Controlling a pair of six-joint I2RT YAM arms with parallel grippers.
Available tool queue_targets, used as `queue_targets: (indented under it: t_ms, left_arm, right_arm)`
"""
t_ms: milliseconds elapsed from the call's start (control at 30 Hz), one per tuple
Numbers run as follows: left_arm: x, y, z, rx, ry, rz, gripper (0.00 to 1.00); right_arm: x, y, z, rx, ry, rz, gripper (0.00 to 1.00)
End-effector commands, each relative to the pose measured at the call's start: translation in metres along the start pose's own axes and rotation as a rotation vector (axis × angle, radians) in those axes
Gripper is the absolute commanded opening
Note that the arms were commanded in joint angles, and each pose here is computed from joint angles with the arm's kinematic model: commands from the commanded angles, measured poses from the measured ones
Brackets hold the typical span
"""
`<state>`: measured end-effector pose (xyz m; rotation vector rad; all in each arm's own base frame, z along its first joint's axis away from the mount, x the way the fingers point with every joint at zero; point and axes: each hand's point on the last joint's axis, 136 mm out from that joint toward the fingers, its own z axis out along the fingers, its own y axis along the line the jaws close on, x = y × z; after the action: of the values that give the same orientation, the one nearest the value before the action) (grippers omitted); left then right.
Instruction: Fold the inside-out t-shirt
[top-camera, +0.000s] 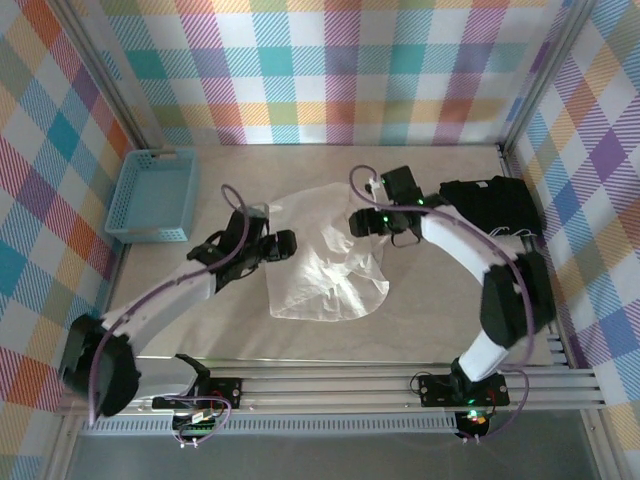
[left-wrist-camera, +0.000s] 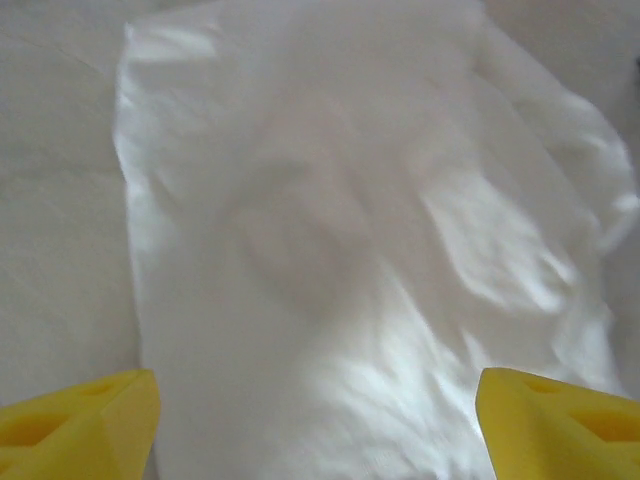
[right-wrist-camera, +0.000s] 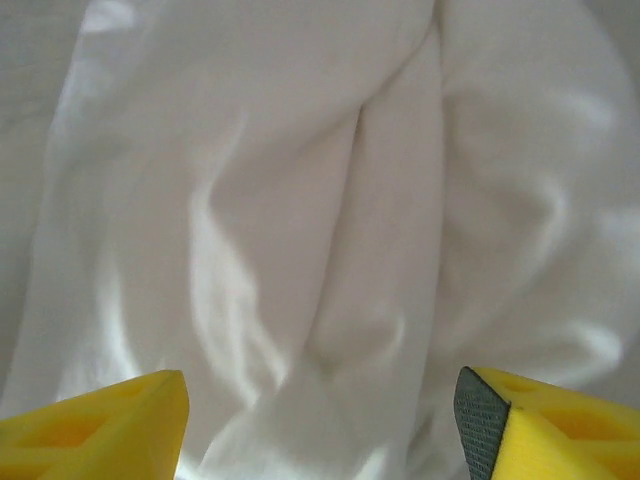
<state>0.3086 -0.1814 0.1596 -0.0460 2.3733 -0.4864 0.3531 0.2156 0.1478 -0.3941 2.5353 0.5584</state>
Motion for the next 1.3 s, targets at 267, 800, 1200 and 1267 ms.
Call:
queue_targets:
  t_ms: [267, 800, 1200, 1267]
  left_arm:
    - [0.117, 0.003, 0.024, -0.053, 0.339, 0.187, 0.85]
    - [0.12, 0.023, 0.059, -0.219, 0.302, 0.231, 0.04]
    - [-0.079, -0.061, -0.074, 0.1, -0.358, 0.096, 0.0]
    - [-0.088, -0.071, -0.086, 0.139, -0.377, 0.104, 0.0]
  right_arm:
    - [0.14, -0.022, -0.002, 0.061, 0.269, 0.178, 0.8]
    - [0.082, -0.031, 0.013, 0.109, -0.002, 0.114, 0.15]
    - [-0.085, 0.049, -0.161, -0.055, -0.622, -0.087, 0.0]
    - [-0.1, 0.066, -0.183, -0.109, -0.652, -0.11, 0.0]
